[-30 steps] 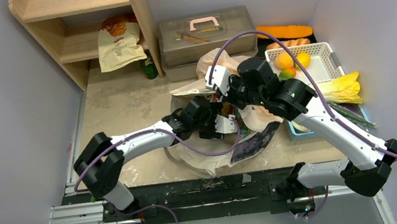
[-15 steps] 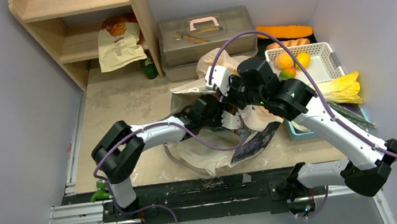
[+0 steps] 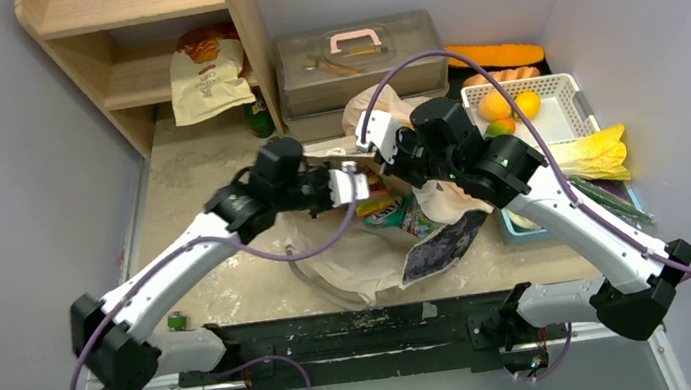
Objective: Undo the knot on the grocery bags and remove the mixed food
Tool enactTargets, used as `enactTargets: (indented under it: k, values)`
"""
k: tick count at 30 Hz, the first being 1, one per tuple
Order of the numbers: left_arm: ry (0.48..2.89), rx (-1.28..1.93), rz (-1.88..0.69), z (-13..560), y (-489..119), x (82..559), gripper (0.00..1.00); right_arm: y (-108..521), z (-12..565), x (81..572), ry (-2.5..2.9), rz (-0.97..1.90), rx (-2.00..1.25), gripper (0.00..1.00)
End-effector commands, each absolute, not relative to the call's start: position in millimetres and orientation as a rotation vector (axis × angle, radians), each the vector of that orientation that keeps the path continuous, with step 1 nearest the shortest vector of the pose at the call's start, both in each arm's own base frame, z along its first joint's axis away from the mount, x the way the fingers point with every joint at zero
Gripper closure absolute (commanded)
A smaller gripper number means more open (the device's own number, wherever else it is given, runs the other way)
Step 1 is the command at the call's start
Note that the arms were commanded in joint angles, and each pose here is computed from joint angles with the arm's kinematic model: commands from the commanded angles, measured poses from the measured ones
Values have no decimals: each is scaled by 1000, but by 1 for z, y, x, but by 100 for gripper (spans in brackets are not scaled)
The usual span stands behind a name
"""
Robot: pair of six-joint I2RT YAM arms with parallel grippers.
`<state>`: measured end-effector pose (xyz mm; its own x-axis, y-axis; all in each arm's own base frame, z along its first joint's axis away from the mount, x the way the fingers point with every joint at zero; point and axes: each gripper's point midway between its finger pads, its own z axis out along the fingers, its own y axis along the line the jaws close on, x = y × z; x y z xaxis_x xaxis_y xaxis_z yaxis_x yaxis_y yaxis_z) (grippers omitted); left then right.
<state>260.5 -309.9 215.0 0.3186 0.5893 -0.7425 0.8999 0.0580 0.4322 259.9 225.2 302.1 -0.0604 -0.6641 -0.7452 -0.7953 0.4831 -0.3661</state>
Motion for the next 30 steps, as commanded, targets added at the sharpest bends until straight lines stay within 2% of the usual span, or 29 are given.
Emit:
enactTargets:
  k: [1,6,9,12,15,20,23,26,30]
  values:
    - [1442,1583,-768,273,-279,181,100,224,328,281,1750,186,-1091,100]
    - [1527,1435,-804,313,-235,155,100,220,326,286,1775,197,-1053,100]
    - [1603,1235,-774,351,-207,172,100,221,327,287,1775,216,-1049,100]
    - [1637,1037,-637,400,-173,206,100,222,325,285,1777,233,-1058,100]
    - [1627,810,-412,456,-128,259,100,223,323,283,1779,249,-1065,100]
    - [1549,353,114,550,-7,350,100,225,322,281,1779,259,-1075,100]
    - [1381,187,443,611,60,389,100,226,320,281,1781,261,-1080,100]
    - [1168,98,715,666,101,418,100,226,318,282,1785,260,-1084,100]
    - [1066,125,908,666,119,465,100,226,316,284,1784,251,-1087,100]
